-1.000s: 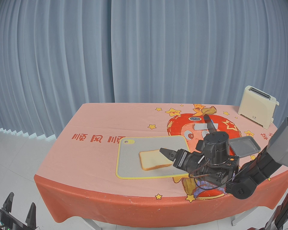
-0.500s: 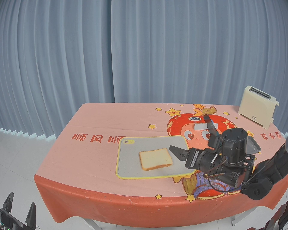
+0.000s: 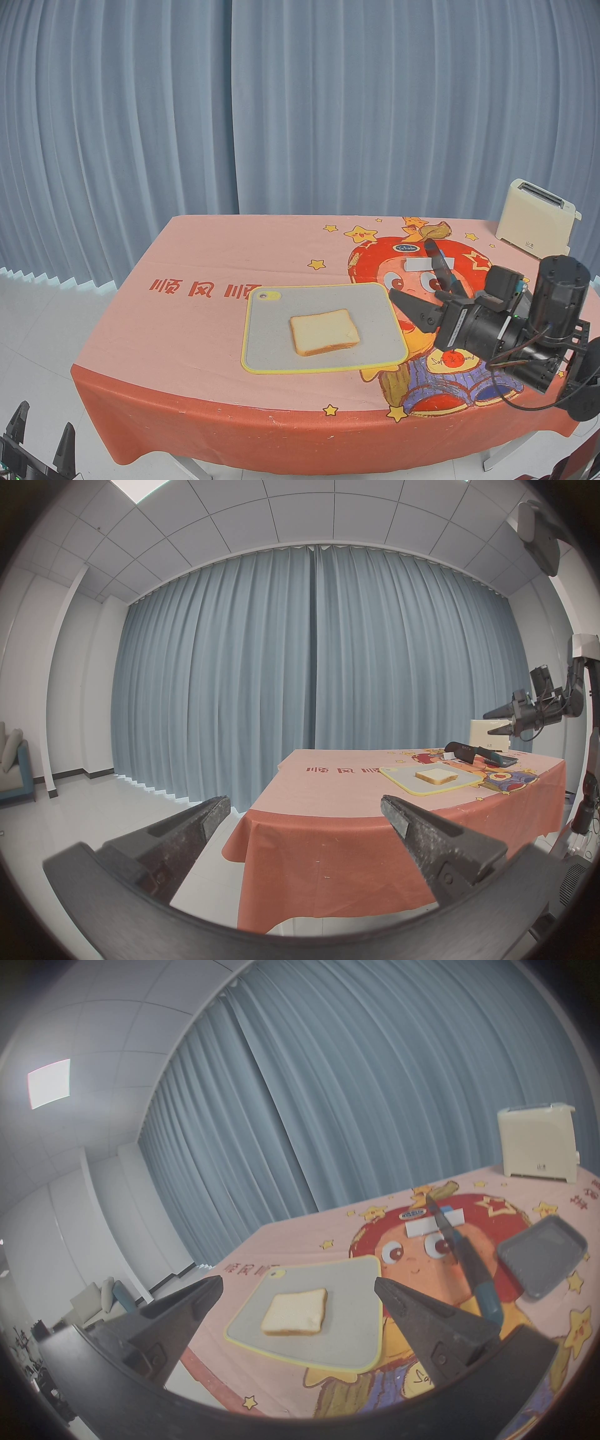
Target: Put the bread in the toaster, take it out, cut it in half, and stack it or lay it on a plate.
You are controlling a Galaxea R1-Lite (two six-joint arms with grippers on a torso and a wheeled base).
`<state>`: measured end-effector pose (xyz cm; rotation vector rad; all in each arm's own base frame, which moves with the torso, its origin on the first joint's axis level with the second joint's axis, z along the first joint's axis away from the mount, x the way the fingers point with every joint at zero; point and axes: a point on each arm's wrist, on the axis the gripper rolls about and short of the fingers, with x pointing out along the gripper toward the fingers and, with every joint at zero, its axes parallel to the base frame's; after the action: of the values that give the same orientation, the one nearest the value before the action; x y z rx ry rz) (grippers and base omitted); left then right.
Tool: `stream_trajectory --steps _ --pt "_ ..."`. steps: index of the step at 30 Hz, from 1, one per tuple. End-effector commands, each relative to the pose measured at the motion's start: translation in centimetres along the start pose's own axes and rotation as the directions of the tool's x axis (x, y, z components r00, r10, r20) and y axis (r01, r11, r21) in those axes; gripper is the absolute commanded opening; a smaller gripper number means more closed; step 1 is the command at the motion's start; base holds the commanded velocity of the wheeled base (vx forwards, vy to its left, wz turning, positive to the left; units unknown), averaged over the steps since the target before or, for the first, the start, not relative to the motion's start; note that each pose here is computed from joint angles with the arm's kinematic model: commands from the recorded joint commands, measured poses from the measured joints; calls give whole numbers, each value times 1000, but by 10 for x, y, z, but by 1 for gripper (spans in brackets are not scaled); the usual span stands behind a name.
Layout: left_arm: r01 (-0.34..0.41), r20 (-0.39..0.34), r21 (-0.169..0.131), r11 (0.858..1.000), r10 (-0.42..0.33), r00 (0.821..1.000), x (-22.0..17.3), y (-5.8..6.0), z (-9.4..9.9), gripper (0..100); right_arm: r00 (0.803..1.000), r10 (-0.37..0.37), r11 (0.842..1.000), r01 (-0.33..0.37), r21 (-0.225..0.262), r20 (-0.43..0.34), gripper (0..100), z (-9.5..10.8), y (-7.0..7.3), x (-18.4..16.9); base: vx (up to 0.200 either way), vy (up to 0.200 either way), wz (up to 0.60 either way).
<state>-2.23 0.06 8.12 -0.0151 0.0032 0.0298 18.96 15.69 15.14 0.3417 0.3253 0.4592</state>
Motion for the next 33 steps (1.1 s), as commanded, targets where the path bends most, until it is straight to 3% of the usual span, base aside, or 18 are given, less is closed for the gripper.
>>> stream_trajectory --steps 1,8,12,19,22,27,33 --pt "-1 -18 0 1000 1 1000 1 0 -5 100 995 49 999 -48 -16 86 100 18 3 -28 0 0 0" --pt "-1 -18 0 1000 1 1000 1 0 -5 100 988 69 998 -68 -15 138 100 25 0 -46 0 0 0" --pt "-1 -18 0 1000 1 1000 1 0 -5 100 972 114 993 -115 -8 205 100 37 4 -68 0 0 0" --pt "-1 -18 0 1000 1 1000 1 0 -5 100 964 143 989 -145 -7 225 100 38 2 -81 0 0 0" --pt "-1 -18 0 1000 1 1000 1 0 -5 100 953 163 986 -168 -2 256 100 45 3 -83 0 0 0" --pt "-1 -18 0 1000 1 1000 1 0 -5 100 919 185 979 -202 13 348 100 77 10 -82 0 0 0" --pt "-1 -18 0 1000 1 1000 1 0 -5 100 922 222 970 -243 29 318 100 76 10 -76 0 0 0"
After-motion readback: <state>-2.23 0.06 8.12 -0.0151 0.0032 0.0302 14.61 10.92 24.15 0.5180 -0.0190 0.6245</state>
